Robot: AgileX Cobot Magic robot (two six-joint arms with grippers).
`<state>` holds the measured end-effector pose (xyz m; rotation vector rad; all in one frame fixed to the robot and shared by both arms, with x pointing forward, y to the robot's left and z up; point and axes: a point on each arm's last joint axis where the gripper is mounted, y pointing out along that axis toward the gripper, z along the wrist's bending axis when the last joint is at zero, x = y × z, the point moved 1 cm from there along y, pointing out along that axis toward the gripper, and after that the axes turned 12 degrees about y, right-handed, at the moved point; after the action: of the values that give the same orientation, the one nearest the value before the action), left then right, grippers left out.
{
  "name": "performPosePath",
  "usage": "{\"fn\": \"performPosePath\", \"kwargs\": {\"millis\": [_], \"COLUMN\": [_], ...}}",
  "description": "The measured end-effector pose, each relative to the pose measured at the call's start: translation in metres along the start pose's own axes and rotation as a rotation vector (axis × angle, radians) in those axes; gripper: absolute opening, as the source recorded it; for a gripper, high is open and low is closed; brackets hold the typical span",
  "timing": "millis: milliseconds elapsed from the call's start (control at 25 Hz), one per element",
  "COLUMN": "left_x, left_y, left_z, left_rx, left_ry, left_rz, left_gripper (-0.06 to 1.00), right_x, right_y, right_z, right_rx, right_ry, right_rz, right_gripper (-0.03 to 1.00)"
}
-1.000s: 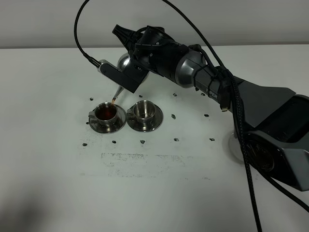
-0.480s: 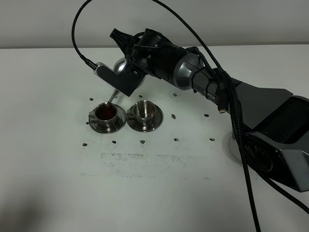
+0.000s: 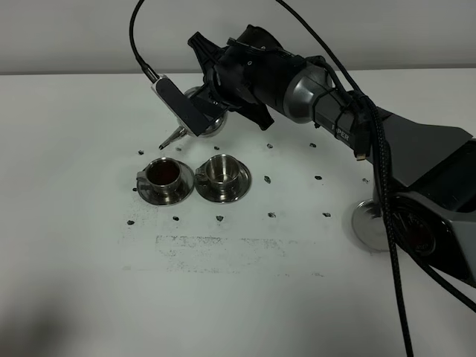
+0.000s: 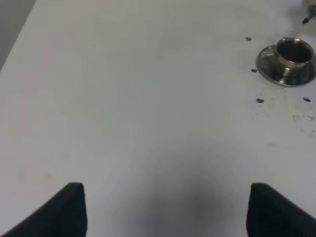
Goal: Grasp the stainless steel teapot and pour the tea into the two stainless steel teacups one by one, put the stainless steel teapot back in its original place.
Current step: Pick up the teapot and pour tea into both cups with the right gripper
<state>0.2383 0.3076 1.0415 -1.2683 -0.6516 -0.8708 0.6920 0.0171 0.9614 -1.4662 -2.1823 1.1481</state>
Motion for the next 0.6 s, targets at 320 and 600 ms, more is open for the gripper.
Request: {"fn": "performPosePath", "kwargs": {"millis": [320,600], "left_x": [0.000,0.000], "left_y": [0.000,0.000], "left_z": [0.000,0.000], "left_rx": [0.000,0.000], "left_ry": [0.000,0.000], "left_rz": [0.000,0.000], "left_gripper": [0.65,0.65], "right_x": [-0.004,-0.003], "right_y": [0.001,-0.045], "right_z": [0.007,-0.010], "right_rx": [0.082,0.126], "right_ry": [0.141,0.460], "right_rz": [-0.065,-0.151], "right_gripper": [0.20,0.20]}}
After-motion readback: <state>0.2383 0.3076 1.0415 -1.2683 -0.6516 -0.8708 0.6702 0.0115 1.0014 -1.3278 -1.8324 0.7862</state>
